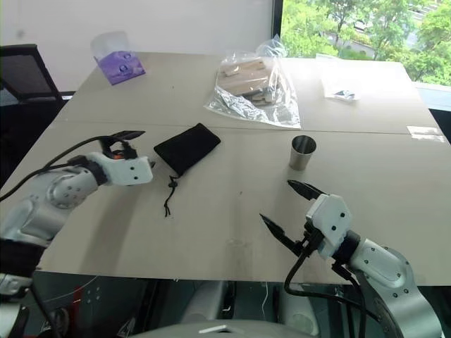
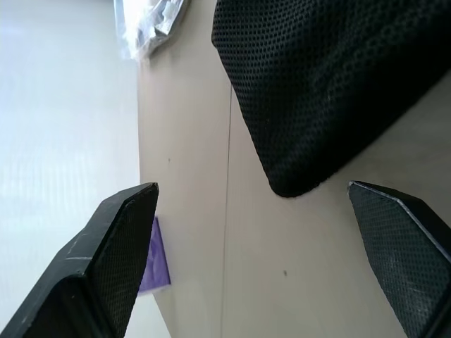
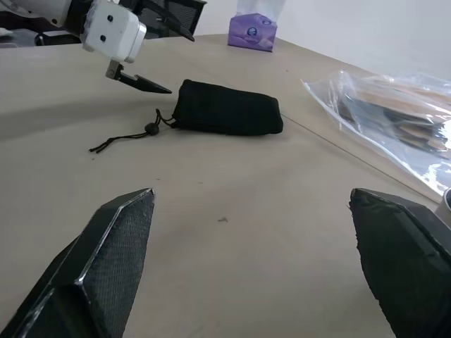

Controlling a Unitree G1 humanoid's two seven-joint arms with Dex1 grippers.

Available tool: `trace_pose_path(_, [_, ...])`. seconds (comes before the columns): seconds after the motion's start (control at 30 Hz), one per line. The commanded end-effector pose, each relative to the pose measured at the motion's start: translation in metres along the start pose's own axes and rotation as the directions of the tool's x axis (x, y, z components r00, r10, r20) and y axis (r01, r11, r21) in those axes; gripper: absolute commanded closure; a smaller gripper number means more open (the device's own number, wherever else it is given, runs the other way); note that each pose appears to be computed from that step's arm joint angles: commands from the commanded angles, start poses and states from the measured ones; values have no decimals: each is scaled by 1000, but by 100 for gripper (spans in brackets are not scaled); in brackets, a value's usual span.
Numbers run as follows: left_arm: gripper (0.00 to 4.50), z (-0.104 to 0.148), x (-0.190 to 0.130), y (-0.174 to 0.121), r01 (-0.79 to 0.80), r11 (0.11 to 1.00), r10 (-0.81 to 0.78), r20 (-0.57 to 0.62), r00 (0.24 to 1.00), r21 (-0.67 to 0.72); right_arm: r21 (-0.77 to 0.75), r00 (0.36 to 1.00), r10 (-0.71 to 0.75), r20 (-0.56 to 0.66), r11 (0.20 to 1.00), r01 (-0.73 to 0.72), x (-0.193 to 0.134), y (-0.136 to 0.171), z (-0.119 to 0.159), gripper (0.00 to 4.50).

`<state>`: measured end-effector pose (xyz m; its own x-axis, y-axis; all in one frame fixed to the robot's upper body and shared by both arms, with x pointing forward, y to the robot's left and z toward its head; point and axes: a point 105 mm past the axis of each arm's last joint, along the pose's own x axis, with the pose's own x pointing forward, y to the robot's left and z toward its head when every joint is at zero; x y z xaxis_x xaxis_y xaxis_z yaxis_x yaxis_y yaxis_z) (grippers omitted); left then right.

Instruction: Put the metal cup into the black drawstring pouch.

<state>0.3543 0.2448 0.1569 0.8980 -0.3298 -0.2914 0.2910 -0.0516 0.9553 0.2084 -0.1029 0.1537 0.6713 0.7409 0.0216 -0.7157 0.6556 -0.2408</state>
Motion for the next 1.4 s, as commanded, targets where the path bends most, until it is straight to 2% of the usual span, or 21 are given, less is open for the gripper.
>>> trace_pose_path(0.03, [5, 7, 9, 8, -19, 999, 17, 45, 999, 47, -32, 999, -26, 40, 999, 28, -2, 2, 14, 0])
trace_pose_path(0.2, [5, 17, 21, 14, -28, 997, 21, 96, 995, 69, -31, 998, -53, 29, 998, 54, -4, 2, 13, 0])
trace_pose_path(0.23, [57, 18, 22, 12, -11, 998, 3, 102, 995, 70, -31, 998, -62, 27, 998, 62, -5, 2, 13, 0])
trace_pose_path(0.27, [86, 18, 23, 11, 1, 997, -9, 105, 994, 71, -29, 997, -69, 24, 997, 70, -5, 1, 13, 0])
trace_pose_path(0.3, [140, 19, 23, 9, 13, 998, -20, 110, 994, 61, -30, 997, -74, 20, 997, 75, -5, 0, 12, 0])
trace_pose_path(0.37, [218, 22, 25, 6, 33, 999, -35, 123, 992, 14, -34, 997, -82, 11, 996, 83, -4, -1, 9, 0])
trace_pose_path(0.4, [277, 26, 25, 4, 53, 999, -52, 140, 989, -3, -36, 996, -85, 9, 996, 86, -4, -2, 9, 0])
trace_pose_path(0.43, [316, 28, 25, 1, 72, 997, -69, 146, 987, -17, -36, 996, -87, 8, 996, 87, -3, -3, 8, 0])
trace_pose_path(0.53, [445, 32, 24, -1, 107, 986, -87, 156, 984, -128, -37, 995, -97, 4, 995, 97, -1, -6, 5, 0])
trace_pose_path(0.6, [449, 35, 22, 1, 119, 969, -84, 163, 983, -217, -31, 995, -102, 2, 994, 102, 1, -7, 5, 0])
trace_pose_path(0.7, [449, 37, 20, 6, 139, 838, -72, 146, 987, -527, 0, 992, -128, -6, 992, 128, 1, -11, 3, 0])
trace_pose_path(0.77, [449, 44, 16, 6, 169, 678, -87, 150, 985, -715, 25, 989, -149, -12, 988, 150, 1, -15, 4, 0])
trace_pose_path(0.83, [449, 53, 9, 10, 174, 514, -92, 147, 985, -840, 72, 982, -188, -15, 979, 188, -1, -24, 6, 0])
trace_pose_path(0.87, [449, 53, 5, 9, 150, 438, -127, 104, 986, -886, 78, 983, -180, -30, 980, 182, -2, -27, 8, 0])
trace_pose_path(0.9, [449, 52, 1, 9, 128, 387, -158, 72, 985, -913, 81, 984, -171, -42, 981, 174, -3, -29, 9, 0])
trace_pose_path(0.97, [449, 49, -6, 1, 47, 203, -277, -12, 961, -978, 122, 986, -147, -76, 980, 155, -5, -33, 11, 0])
trace_pose_path(1.03, [449, 66, -11, -3, 101, 78, -346, 68, 936, -992, 135, 986, -137, -90, 980, 149, -7, -42, 17, 0])
trace_pose_path(1.17, [449, 82, -8, -7, 156, 90, -376, 112, 920, -984, 146, 980, -195, -47, 969, 200, -7, -67, 34, 0])
trace_pose_path(1.23, [449, 90, 1, -10, 164, 51, -376, 133, 917, -985, 118, 968, -228, -106, 964, 240, -5, -83, 31, 0])
trace_pose_path(1.3, [449, 98, 9, -13, 180, -12, -367, 172, 914, -984, 7, 939, -262, -224, 963, 270, -2, -98, 27, 0])
trace_pose_path(1.4, [449, 107, 16, -16, 211, -74, -365, 223, 904, -975, 9, 927, -247, -282, 966, 260, 7, -111, 30, 0])
